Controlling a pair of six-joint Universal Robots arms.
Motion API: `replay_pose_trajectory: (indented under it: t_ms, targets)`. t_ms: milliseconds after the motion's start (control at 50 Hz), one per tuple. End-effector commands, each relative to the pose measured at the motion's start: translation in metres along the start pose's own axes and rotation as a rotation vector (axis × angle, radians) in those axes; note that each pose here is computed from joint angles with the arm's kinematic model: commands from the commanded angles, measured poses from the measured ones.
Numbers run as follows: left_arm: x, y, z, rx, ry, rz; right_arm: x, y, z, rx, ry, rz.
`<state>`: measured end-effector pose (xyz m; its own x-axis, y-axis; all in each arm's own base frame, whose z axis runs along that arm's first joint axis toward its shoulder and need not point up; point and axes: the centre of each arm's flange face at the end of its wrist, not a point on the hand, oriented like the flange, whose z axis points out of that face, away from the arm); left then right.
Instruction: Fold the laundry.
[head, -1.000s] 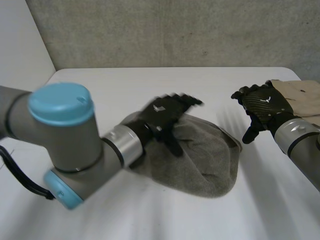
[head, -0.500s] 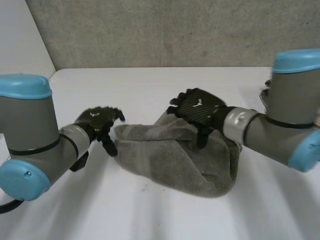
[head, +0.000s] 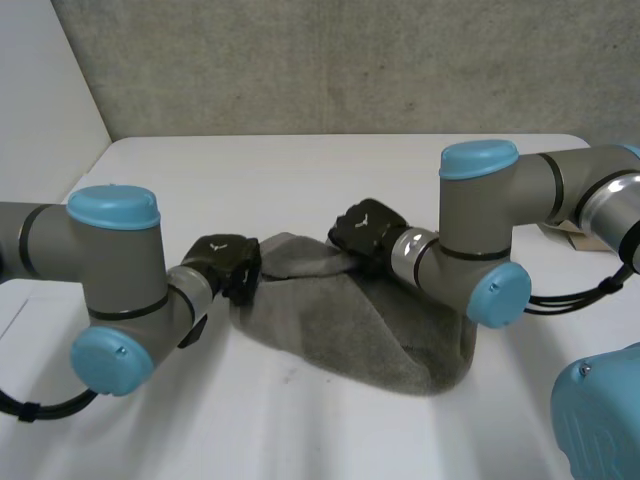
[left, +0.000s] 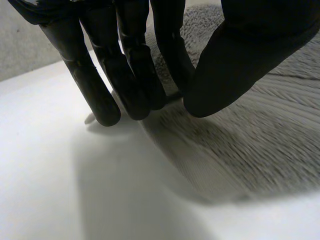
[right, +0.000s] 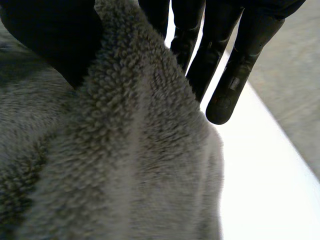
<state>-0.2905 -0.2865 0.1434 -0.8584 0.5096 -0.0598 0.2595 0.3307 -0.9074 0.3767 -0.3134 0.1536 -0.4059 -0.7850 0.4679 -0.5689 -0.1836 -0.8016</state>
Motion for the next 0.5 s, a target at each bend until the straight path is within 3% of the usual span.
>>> replay_pose_trajectory:
  t_ms: [20,80,160,200,260,400,500]
  targets:
    - [0.004,-0.019,0.021,0.102,0.002,0.037,0.055,-0.041,0.003,0.136,0.278,0.155]
    - [0.001,-0.043,0.026,0.215,-0.032,0.08,0.088,-0.062,-0.005,0.249,0.429,0.321]
    - [-0.006,-0.088,0.022,0.442,-0.096,0.097,0.12,-0.08,-0.026,0.361,0.499,0.484]
    - [-0.01,-0.117,0.008,0.58,-0.126,0.086,0.129,-0.084,-0.034,0.379,0.51,0.52]
    - [-0.01,-0.127,-0.003,0.642,-0.125,0.079,0.135,-0.086,-0.048,0.365,0.515,0.532]
    - [0.022,-0.09,-0.013,0.513,-0.007,0.016,0.113,-0.083,-0.074,0.275,0.414,0.488]
    - [0.036,-0.05,-0.01,0.278,0.082,-0.103,0.104,-0.089,-0.089,0.314,0.362,0.469]
